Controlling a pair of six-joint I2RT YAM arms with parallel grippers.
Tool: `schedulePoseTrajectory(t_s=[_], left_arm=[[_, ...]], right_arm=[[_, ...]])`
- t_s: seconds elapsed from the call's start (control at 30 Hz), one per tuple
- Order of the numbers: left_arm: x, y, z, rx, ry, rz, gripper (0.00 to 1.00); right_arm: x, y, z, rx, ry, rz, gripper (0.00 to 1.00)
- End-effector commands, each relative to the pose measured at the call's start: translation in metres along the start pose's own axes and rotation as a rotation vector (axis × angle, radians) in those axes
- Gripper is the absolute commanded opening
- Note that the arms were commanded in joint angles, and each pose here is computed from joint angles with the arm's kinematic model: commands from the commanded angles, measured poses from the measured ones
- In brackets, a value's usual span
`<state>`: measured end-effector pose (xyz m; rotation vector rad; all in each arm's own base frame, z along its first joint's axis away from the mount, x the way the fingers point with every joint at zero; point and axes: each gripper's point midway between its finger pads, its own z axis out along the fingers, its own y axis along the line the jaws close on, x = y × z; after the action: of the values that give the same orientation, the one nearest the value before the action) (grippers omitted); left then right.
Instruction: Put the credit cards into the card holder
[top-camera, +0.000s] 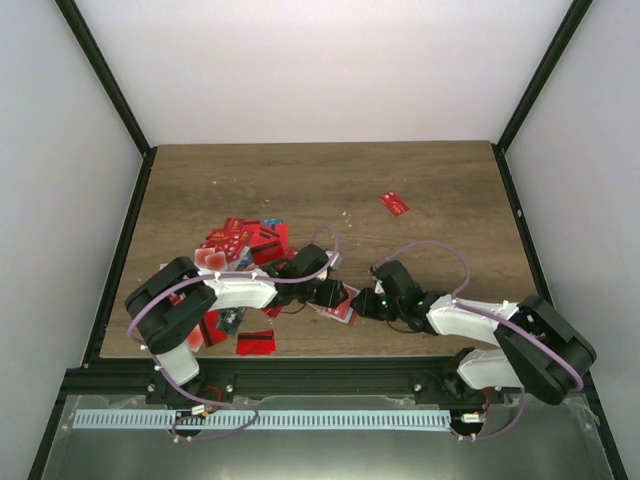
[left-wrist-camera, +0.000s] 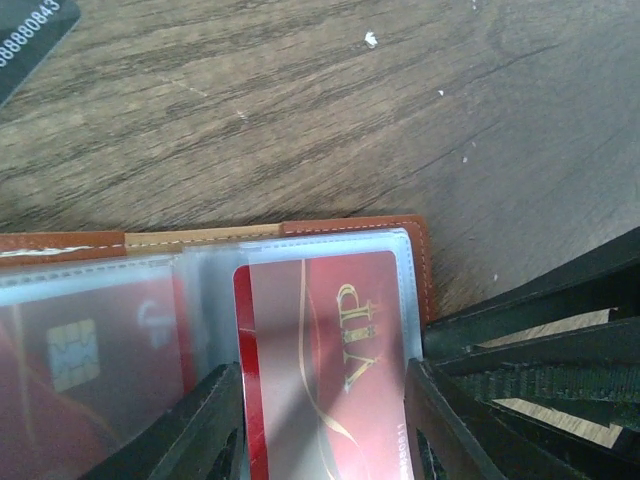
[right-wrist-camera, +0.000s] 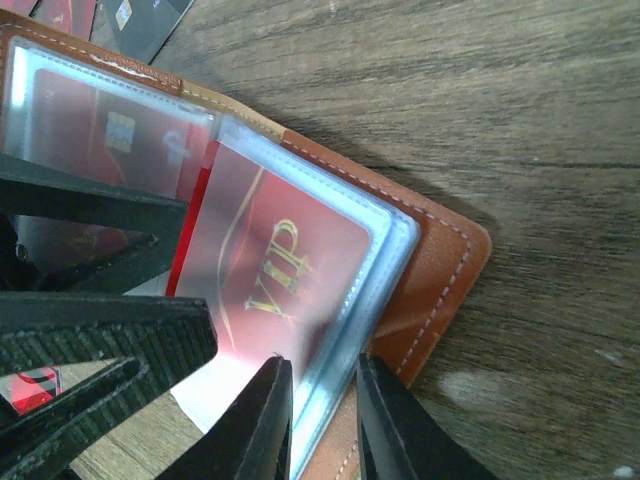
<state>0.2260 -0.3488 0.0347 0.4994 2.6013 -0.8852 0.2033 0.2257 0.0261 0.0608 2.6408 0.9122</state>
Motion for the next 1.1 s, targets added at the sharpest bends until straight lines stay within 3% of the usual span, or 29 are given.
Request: schedulePoseTrajectory(t_s=[0.0,0.6,0.87,1.07], left_arm=[[0.001,-0.024,-0.001,0.092,0.000,0.025,0.46],[-0.009,-0.012,-0.041,-0.039,-0.073,0.079,0.47],[0.000,-0.009,-0.026,-0.025,-0.024,0.094,0.14],[0.007,-0.004,-0.015,-0.026,-0.001,0.085,0.04]], right_arm=[[-0.006,-0.003,0.000,0.048,-0.010,-0.027,0.21],[-0.012,0.012,-0.026,0.003,-0.056,-0.084,0.26],[-0.013,0.018,-0.028,-0.024,-0.055,-0.075,0.28],[-0.014,0.015,-0.030,-0.010,-0.068,-0.067,0.28]])
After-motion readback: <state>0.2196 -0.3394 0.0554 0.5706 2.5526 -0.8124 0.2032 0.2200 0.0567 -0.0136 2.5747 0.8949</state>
